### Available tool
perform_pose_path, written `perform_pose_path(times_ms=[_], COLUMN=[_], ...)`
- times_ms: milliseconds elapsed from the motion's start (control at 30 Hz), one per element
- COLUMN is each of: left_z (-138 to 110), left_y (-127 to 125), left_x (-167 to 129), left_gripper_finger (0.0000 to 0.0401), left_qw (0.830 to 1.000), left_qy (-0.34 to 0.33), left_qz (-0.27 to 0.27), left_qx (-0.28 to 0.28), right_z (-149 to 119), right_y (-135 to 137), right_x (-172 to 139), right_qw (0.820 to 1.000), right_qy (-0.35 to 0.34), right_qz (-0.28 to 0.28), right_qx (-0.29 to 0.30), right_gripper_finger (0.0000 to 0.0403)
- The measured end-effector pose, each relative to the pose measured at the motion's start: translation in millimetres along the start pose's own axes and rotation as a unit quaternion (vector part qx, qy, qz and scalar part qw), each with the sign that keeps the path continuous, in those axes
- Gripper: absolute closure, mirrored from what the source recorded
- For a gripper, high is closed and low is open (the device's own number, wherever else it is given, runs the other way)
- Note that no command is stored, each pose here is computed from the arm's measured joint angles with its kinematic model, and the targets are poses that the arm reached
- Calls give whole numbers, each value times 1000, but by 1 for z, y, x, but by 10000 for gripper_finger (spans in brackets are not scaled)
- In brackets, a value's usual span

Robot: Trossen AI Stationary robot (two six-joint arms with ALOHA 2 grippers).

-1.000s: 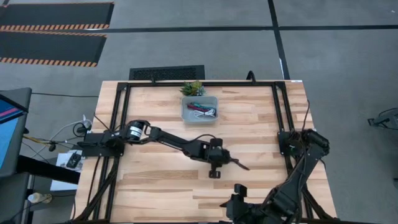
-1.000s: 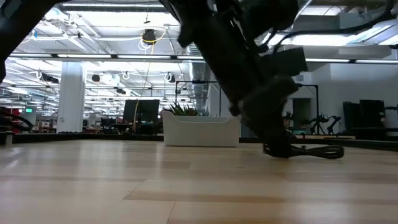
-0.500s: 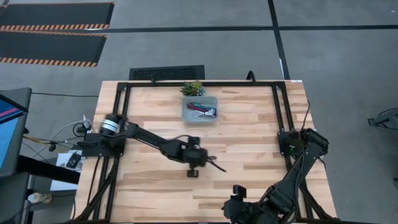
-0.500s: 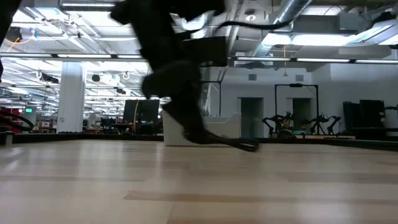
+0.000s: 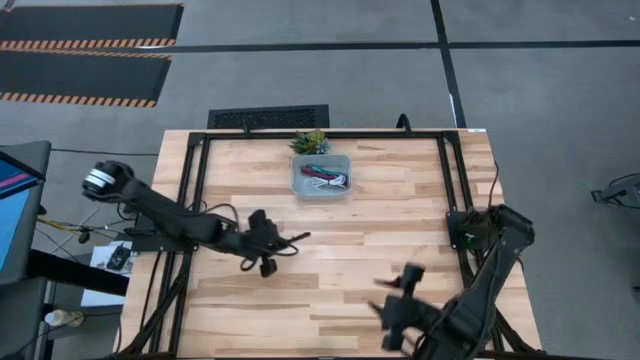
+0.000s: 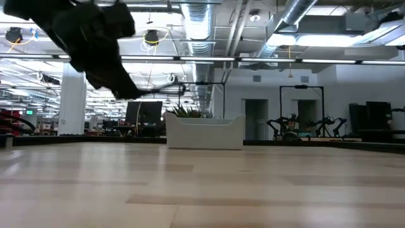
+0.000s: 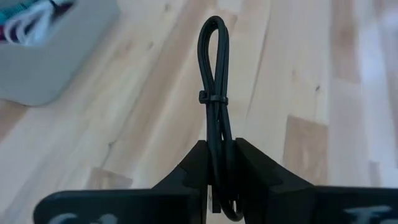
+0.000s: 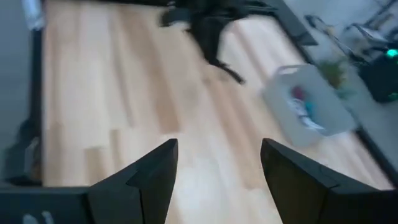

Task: Pick and place USB-C Cables
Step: Put the black charger cable into the gray bin

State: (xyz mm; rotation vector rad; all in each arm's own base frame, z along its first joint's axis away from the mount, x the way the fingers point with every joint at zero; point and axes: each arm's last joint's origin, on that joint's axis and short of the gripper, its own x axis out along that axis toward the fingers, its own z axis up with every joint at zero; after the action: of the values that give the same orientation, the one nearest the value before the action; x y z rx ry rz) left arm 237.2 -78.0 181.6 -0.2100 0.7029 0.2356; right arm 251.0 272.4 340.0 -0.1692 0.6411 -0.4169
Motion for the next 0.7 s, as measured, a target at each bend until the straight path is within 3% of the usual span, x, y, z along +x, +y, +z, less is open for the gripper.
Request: perform_pose_path(times_ms=[367, 467, 567, 700], left_z=[10, 11, 11, 10], left_y=[7, 7, 7, 5], left_x=[-32, -34, -34, -34], left_gripper_finger=[362, 363, 363, 362], left_qw=[996, 996, 996, 997], left_qy=[-80, -83, -80, -80], left_qz=[8, 3, -2, -5], left_qx=[-25, -27, -26, -22], right_z=[29, 10, -26, -75], right_y=[-125, -161, -194, -201], right_x=[-57, -64, -62, -44], right_qw=[999, 998, 989, 960], right_qy=[-31, -32, -42, -87], right_qz=[12, 17, 23, 65], right_qx=[22, 50, 141, 257], right_gripper_finger=[148, 148, 148, 148])
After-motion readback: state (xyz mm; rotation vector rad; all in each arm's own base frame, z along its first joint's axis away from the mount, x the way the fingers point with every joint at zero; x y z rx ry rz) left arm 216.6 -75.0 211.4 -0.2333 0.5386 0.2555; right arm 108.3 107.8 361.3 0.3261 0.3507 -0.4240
